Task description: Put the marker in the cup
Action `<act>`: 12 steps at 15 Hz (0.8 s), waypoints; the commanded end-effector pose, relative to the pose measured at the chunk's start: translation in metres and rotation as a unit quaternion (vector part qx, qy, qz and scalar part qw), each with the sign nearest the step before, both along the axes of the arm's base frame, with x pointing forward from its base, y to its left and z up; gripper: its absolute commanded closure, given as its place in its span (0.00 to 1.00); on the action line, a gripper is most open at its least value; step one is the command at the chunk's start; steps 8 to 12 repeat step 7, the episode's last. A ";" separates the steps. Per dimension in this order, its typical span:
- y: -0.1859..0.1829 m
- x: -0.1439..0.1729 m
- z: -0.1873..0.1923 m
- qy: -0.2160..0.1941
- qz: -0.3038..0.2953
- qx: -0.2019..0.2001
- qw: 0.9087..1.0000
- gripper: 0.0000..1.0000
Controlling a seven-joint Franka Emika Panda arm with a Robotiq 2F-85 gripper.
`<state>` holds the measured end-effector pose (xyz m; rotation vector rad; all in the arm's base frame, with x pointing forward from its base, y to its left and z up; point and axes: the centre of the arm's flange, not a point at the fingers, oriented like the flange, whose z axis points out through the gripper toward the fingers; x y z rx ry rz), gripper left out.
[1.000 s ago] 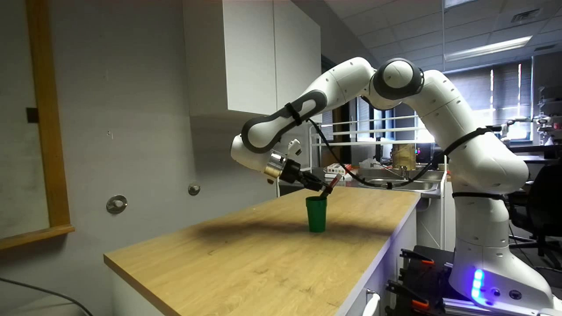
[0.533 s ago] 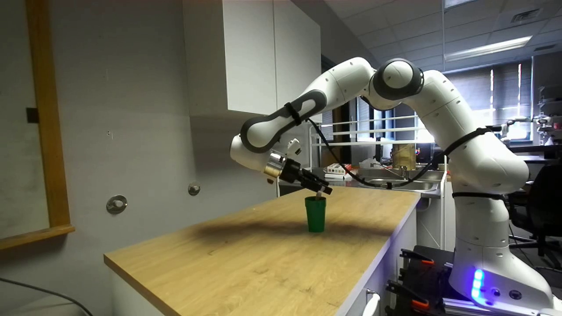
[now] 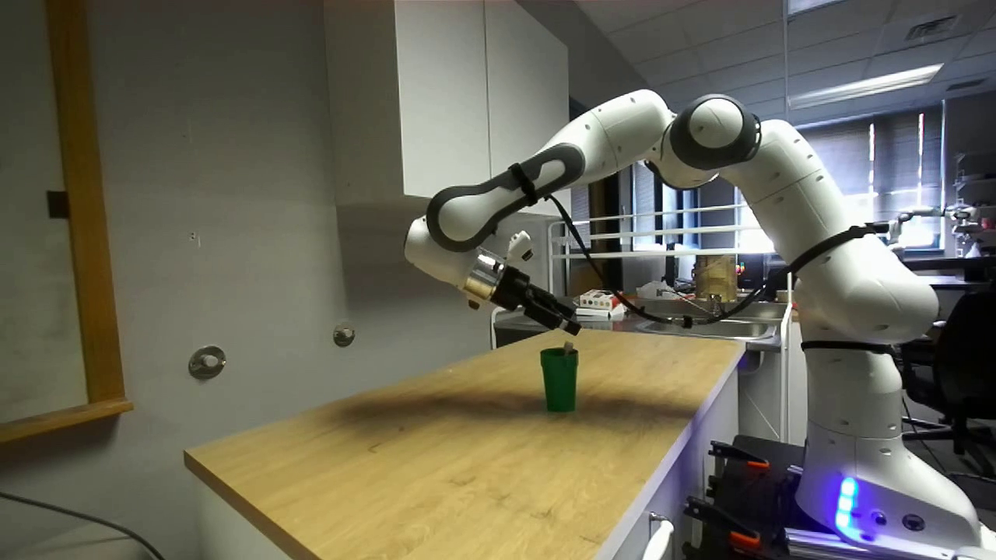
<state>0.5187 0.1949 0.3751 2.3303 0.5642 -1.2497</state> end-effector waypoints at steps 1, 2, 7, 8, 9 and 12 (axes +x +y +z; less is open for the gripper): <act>0.002 -0.027 0.047 -0.089 0.014 -0.001 0.996 0.00; 0.000 -0.032 0.063 -0.116 0.014 0.004 0.993 0.00; -0.021 -0.054 0.118 -0.244 0.003 0.045 0.969 0.00; -0.021 -0.054 0.118 -0.244 0.003 0.045 0.969 0.00; -0.021 -0.054 0.118 -0.244 0.003 0.045 0.969 0.00; -0.021 -0.054 0.118 -0.244 0.003 0.045 0.969 0.00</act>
